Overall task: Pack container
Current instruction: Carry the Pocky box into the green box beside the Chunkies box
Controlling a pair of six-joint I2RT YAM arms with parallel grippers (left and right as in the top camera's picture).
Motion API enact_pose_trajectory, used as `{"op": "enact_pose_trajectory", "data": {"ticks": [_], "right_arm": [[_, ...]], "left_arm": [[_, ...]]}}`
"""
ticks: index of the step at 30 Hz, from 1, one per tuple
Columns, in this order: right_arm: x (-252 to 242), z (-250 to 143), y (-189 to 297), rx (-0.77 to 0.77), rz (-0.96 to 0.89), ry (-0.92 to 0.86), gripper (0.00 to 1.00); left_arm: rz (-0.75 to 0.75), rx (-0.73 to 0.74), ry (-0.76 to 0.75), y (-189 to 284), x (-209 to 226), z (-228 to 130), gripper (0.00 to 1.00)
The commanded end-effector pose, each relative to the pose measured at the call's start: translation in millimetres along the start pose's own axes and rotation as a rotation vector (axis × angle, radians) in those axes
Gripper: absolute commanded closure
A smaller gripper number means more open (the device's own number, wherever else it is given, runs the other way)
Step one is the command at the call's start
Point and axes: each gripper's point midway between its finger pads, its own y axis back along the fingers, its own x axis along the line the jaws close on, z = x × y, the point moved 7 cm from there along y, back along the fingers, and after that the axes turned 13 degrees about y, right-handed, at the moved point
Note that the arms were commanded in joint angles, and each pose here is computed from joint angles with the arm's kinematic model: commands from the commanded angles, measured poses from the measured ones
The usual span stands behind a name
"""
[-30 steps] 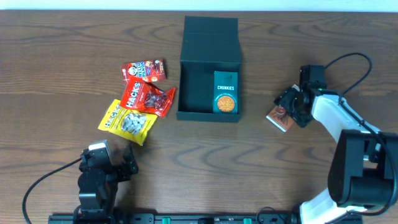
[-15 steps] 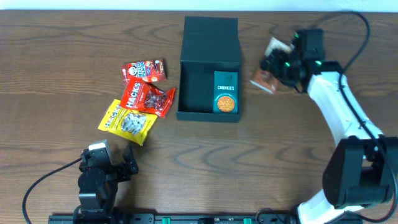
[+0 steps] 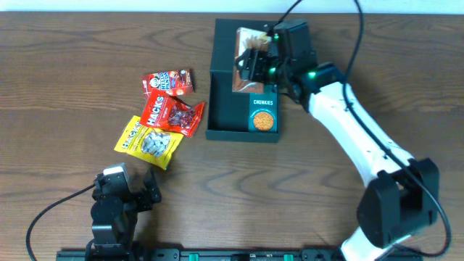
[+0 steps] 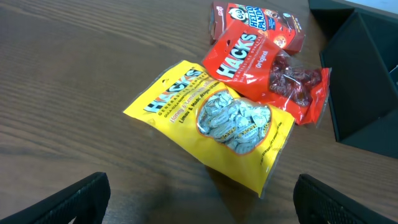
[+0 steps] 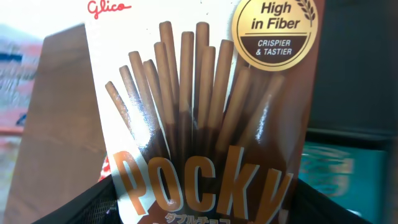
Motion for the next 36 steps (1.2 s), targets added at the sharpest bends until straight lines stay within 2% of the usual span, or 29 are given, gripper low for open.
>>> {"op": "enact_pose_trajectory", "data": {"ticks": [1,11,16,27,32,36], "right_arm": [[11,-7,-23,0.051,0.052,-0.007,0.29],[19,-33,-41,0.186,0.010,-0.065,0.31],[26,-46,-50,0.219,-0.015,-0.078,0.29],[11,-68,-57,0.309,-0.125,-0.105,0.30],[12,-69,-57,0.312,-0.126,-0.104,0.12],[11,-68,-57,0.312,-0.127,-0.104,0.13]], "left_arm": [[0.017,-0.006,-0.009,-1,2,-1,0.05],[0.017,-0.006,-0.009,-1,2,-1,0.05],[0.016,-0.007,-0.009,-1,2,-1,0.05],[0.017,-0.006,-0.009,-1,2,-1,0.05],[0.017,-0.006,-0.009,-1,2,-1,0.05],[0.017,-0.006,-0.009,-1,2,-1,0.05]]}}
